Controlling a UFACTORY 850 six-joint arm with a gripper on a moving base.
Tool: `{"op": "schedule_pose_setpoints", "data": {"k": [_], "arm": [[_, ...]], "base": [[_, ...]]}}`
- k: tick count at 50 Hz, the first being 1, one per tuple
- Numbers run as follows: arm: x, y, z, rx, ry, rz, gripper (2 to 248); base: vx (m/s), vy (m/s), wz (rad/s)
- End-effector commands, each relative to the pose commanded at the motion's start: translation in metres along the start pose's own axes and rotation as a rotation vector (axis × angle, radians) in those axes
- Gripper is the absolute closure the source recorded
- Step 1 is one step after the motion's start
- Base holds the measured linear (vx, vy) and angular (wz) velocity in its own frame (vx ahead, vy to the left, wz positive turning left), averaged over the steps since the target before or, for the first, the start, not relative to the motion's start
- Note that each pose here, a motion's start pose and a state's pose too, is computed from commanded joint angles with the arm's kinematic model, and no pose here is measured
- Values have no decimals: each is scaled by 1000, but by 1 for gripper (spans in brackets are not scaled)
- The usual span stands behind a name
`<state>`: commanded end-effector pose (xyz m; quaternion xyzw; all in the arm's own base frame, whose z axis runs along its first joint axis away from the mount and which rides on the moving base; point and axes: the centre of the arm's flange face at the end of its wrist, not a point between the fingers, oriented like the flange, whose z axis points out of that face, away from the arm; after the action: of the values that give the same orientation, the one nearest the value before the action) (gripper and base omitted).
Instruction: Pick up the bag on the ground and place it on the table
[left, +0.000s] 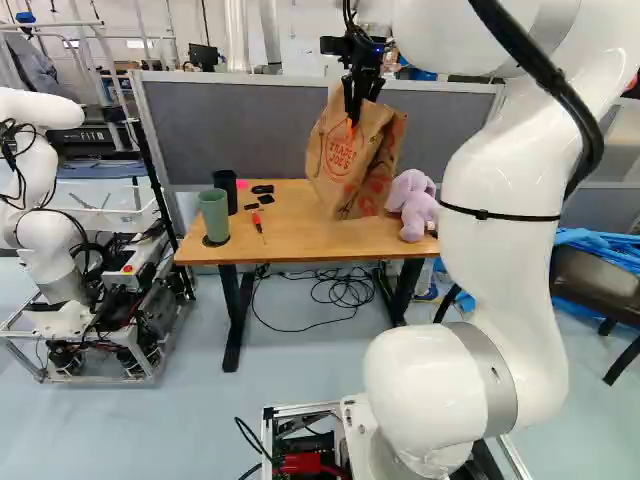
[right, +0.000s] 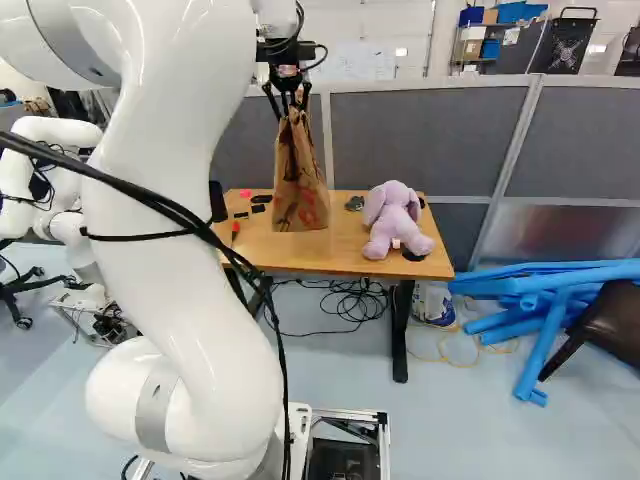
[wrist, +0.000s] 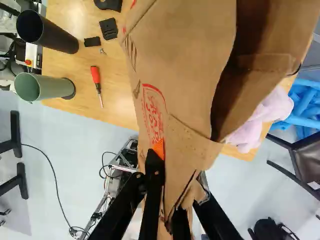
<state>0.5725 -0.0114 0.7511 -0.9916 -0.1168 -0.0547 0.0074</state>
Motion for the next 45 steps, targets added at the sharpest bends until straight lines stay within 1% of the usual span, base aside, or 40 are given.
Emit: {"op": "schedule_pose_setpoints", "data": {"k": [8, 13, 45], "arm": [[7, 2, 1, -1, 5, 0, 229], [12, 3, 6, 0, 0, -1, 229], [53, 15, 59, 15, -58, 0, 229]], "base": [[0, 0, 0], [0, 0, 0], [0, 0, 0]]}}
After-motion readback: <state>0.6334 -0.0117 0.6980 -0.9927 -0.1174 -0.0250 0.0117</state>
